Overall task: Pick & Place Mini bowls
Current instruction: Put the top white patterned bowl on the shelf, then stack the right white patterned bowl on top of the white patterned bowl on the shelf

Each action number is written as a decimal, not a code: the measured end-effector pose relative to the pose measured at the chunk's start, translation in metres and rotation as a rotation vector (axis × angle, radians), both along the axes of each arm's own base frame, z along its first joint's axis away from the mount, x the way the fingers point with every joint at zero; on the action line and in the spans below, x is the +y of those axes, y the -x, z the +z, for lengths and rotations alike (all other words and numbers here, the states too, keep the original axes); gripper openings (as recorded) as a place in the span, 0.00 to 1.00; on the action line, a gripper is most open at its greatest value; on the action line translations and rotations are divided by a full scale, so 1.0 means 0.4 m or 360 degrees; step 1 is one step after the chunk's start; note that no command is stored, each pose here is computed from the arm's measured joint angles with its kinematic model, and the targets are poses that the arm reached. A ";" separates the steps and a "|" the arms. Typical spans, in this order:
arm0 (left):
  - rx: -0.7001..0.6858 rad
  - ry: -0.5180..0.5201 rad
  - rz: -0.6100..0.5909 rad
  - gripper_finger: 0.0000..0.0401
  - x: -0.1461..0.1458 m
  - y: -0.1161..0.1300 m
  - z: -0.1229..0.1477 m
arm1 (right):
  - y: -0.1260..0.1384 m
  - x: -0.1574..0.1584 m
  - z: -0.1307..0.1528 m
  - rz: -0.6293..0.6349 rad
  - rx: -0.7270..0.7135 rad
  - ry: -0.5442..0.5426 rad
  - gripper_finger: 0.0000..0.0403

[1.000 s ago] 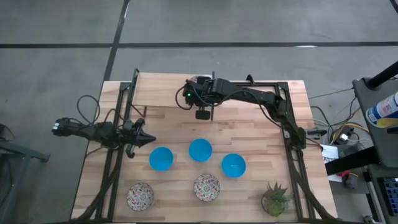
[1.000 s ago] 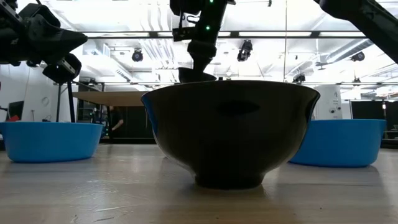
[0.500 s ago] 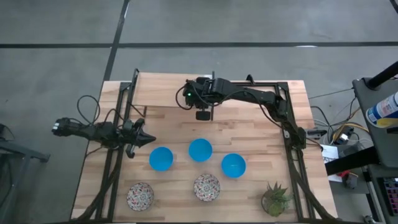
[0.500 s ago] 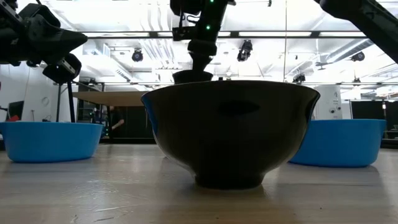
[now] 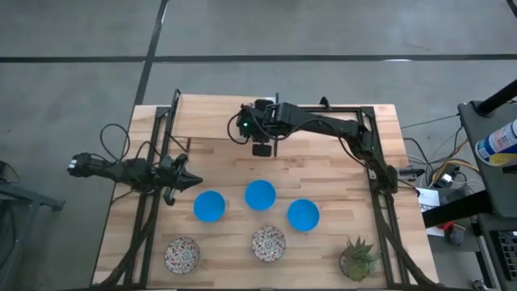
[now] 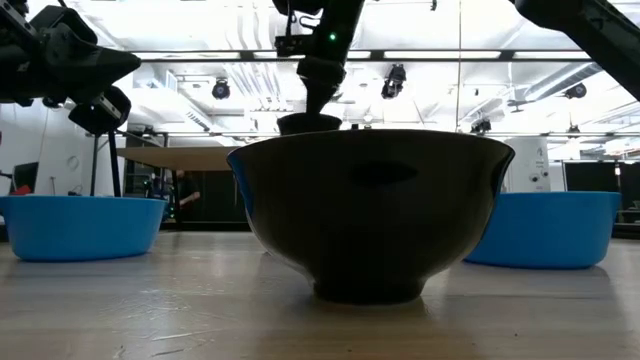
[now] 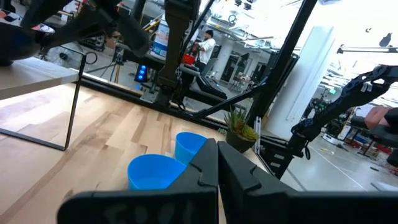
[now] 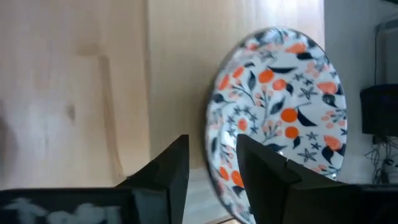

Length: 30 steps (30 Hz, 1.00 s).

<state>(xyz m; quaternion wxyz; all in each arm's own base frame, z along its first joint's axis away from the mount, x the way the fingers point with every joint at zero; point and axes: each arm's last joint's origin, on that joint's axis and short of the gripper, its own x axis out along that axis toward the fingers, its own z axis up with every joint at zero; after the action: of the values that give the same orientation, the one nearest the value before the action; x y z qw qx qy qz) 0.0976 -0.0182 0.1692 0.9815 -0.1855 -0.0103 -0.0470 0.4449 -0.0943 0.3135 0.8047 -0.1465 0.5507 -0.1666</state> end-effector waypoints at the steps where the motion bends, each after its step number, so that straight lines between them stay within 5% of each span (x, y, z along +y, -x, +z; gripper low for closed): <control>1: 0.0000 0.0001 0.0001 0.00 0.000 0.000 0.000 | -0.001 0.006 0.002 0.0009 -0.0004 0.0000 0.33; 14: 0.0000 0.0000 0.0001 0.00 0.000 0.000 0.000 | -0.001 0.080 0.043 -0.0017 -0.0087 -0.0054 0.32; 30: 0.0001 0.0000 0.0000 0.00 0.000 0.000 0.000 | 0.016 0.239 0.069 -0.0121 -0.0203 -0.0360 0.26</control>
<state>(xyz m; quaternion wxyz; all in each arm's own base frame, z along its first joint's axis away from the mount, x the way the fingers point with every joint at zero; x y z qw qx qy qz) 0.0976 -0.0182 0.1692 0.9815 -0.1856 -0.0101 -0.0469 0.4385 0.0014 0.3412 0.8426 -0.0229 0.5188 -0.1428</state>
